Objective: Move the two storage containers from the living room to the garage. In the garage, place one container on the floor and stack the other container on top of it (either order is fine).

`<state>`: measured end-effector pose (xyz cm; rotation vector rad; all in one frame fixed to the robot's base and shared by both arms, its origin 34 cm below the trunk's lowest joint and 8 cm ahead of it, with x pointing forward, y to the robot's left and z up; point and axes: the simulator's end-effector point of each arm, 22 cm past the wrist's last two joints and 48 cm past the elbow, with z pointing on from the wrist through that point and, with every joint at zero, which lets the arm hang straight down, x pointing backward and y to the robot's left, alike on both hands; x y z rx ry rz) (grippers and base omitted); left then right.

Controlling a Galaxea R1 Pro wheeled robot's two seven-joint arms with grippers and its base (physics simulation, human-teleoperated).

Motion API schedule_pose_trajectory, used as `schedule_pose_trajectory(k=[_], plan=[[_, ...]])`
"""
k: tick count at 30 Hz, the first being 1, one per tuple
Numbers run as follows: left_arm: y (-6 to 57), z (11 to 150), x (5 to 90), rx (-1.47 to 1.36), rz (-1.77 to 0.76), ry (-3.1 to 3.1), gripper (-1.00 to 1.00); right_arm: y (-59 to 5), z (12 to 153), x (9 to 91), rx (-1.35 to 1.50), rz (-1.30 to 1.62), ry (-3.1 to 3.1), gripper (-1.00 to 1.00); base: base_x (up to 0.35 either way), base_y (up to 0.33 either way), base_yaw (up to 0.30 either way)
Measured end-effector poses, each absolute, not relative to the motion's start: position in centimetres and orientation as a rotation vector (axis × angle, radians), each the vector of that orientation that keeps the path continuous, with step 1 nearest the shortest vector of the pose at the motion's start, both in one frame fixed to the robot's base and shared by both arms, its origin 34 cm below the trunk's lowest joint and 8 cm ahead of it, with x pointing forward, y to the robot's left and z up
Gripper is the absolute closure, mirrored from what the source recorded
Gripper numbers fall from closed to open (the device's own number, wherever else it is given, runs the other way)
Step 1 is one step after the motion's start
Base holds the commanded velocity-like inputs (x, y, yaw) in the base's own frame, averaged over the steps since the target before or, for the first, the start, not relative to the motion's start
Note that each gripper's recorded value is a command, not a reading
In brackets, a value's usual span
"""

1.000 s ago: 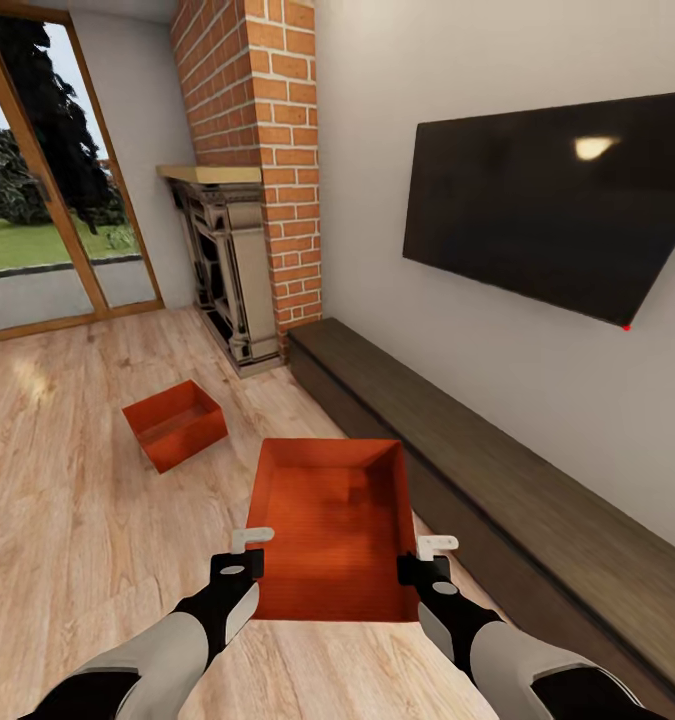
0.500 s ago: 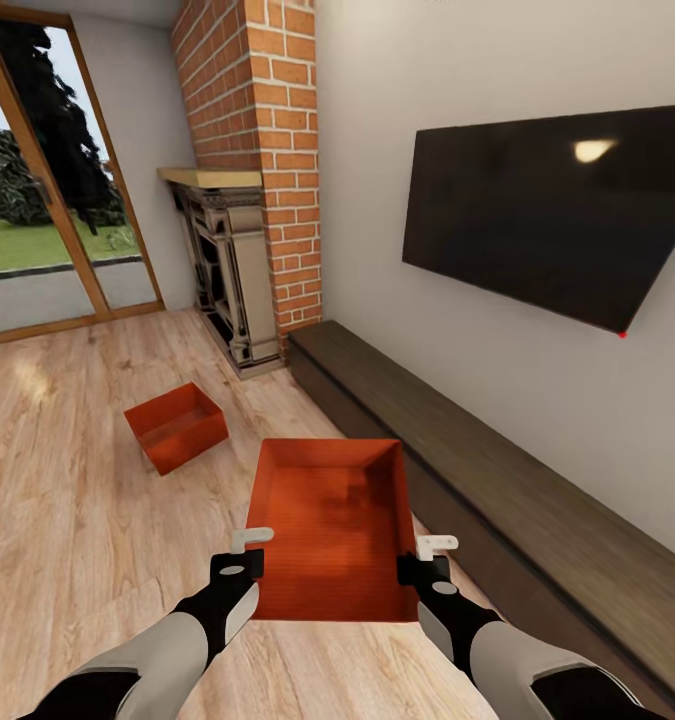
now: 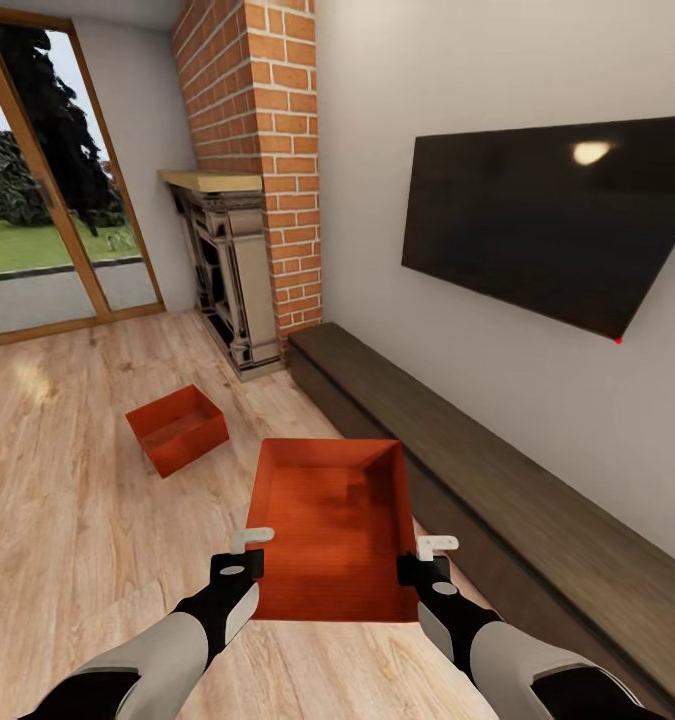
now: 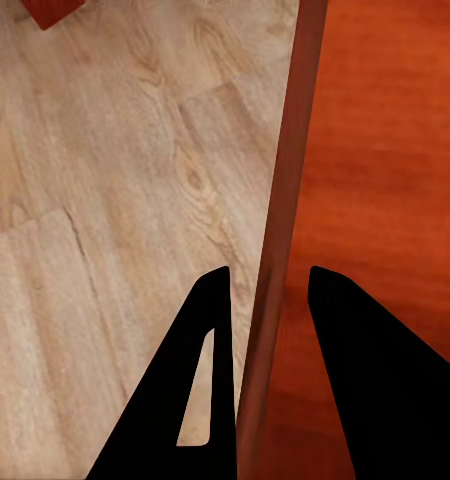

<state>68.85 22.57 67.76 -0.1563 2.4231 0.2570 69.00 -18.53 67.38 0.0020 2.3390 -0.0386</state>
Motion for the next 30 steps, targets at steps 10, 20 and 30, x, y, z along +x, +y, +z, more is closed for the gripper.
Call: schedule_pose_trajectory(k=[10,20,30], plan=[[22.6,69.1,68.7,-0.155,0.257,2.423,1.00,-18.5,68.7,68.8,0.003,-0.038,2.339,1.00,0.000,0.000,0.000],[22.5,70.1,68.6,-0.156,0.257,2.420,1.00,-18.6,69.7,68.7,0.003,-0.038,2.336,1.00,0.000,0.000,0.000],[22.5,70.3,68.7,-0.161,0.255,2.416,1.00,-18.6,69.9,68.9,-0.001,-0.039,2.332,1.00,0.000,0.000,0.000]])
